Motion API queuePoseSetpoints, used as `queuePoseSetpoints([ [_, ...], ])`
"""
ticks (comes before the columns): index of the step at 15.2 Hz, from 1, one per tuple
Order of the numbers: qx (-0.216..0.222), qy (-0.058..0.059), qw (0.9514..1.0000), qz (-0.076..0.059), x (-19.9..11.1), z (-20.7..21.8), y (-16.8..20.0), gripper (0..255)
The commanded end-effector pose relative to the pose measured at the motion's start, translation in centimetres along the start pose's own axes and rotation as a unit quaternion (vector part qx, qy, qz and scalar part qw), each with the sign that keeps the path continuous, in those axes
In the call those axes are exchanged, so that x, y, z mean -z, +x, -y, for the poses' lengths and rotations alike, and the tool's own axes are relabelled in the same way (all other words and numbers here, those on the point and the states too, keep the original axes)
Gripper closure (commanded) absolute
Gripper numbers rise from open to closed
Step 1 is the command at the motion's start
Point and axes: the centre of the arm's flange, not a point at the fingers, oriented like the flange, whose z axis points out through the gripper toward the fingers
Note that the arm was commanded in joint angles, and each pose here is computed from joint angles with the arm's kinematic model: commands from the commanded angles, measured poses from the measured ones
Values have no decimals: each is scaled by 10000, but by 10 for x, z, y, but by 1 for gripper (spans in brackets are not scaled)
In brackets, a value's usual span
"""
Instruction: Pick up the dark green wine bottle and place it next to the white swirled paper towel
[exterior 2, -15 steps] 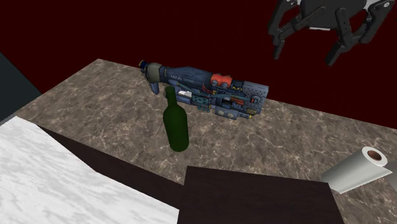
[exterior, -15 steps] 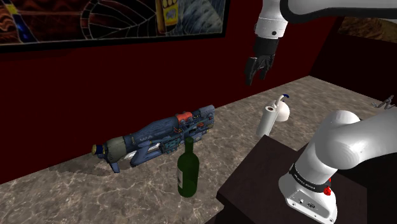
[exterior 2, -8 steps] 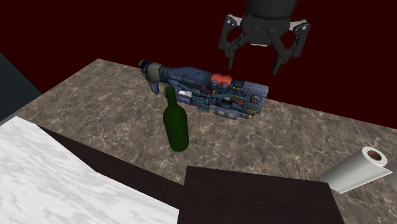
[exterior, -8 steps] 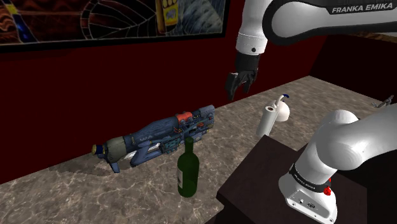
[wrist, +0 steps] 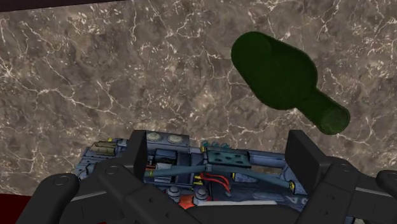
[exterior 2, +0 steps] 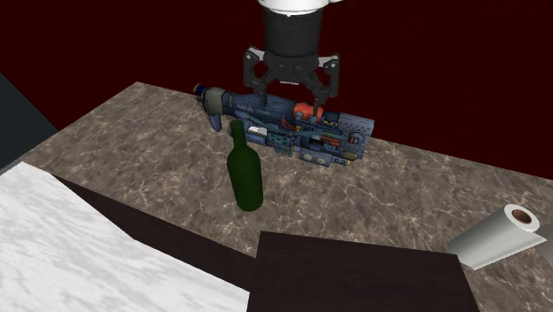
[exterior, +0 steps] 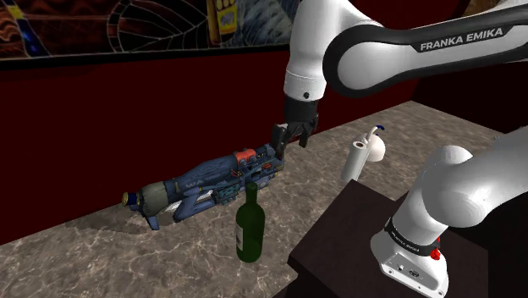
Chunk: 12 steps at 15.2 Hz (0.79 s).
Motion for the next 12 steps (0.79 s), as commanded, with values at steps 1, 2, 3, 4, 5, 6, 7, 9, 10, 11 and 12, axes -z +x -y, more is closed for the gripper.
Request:
queuePoseSetpoints([
  [1, 8, 10, 10000, -22, -14, 23, 2, 0],
  [2, 14, 11, 10000, -31, -20, 34, 2, 0],
  [3, 20, 12, 10000, -41, -26, 46, 2, 0],
  [4, 26, 13, 10000, -51, -31, 58, 2, 0],
  [5, 32, 14, 10000, -61, -37, 70, 2, 0],
  [6, 38, 15, 10000, -71, -43, 82, 2, 0],
  [7, 44, 17, 10000, -80, -48, 94, 3, 0],
  [9, 56, 19, 9999, -99, -59, 117, 3, 0],
  [10, 56, 19, 9999, -99, -64, 117, 3, 0],
  [11, 56, 19, 9999, -99, -70, 117, 3, 0],
  [12, 56, 19, 9999, -99, -75, 117, 3, 0],
])
